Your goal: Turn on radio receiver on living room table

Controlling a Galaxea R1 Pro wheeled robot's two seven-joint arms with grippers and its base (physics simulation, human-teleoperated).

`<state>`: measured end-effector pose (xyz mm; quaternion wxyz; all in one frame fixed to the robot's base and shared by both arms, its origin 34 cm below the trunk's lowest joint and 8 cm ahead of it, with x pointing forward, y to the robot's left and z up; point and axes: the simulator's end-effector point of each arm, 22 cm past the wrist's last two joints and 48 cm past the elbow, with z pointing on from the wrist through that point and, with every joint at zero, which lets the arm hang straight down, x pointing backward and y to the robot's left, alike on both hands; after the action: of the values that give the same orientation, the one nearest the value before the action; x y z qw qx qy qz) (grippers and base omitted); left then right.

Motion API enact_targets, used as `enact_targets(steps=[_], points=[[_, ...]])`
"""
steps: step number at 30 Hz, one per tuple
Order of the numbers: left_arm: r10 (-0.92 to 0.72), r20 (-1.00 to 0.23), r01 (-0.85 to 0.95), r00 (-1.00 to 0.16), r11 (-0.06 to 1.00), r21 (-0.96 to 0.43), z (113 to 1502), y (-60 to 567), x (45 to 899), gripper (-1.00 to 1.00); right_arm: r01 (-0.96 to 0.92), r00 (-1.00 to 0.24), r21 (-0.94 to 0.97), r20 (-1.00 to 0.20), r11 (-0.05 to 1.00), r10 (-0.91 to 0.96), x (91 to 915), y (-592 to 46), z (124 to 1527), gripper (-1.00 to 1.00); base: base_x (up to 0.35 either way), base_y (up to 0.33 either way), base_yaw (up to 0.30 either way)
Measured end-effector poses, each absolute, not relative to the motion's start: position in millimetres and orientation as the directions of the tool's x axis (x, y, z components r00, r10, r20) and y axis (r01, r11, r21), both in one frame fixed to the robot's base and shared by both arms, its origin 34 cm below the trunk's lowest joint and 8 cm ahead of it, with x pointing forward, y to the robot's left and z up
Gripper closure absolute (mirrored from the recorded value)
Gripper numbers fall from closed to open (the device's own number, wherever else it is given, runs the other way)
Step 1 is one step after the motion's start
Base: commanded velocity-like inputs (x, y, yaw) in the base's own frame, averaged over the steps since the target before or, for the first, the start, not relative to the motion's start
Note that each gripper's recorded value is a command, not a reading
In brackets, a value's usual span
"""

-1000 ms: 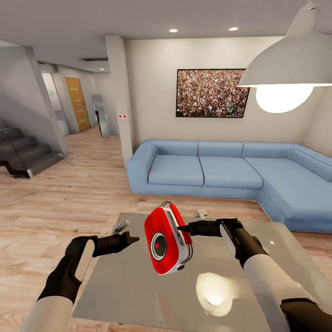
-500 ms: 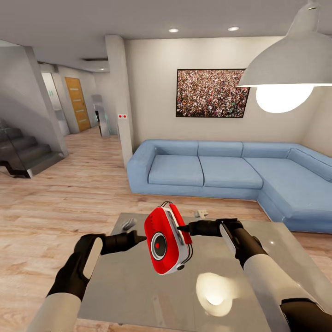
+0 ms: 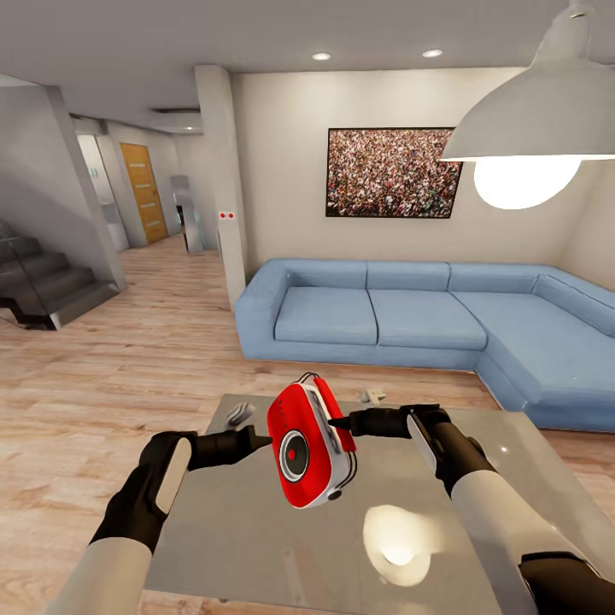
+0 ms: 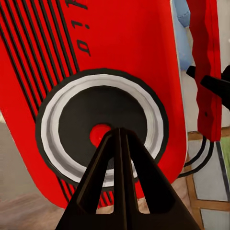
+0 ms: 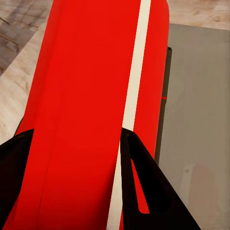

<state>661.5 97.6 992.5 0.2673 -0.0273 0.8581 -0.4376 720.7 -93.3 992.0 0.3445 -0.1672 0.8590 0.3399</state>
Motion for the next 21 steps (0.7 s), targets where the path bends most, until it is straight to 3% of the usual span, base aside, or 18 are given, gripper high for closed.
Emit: enact_targets(steps=[21], points=[[-0.283, -0.422, 0.118, -0.861, 0.696, -0.708, 968.0, 115.3, 663.7, 1.00, -0.522, -0.707, 0.468, -0.706, 0.713, -0.054, 720.7, -93.3, 991.9, 1.00, 0.000, 0.000, 0.000]])
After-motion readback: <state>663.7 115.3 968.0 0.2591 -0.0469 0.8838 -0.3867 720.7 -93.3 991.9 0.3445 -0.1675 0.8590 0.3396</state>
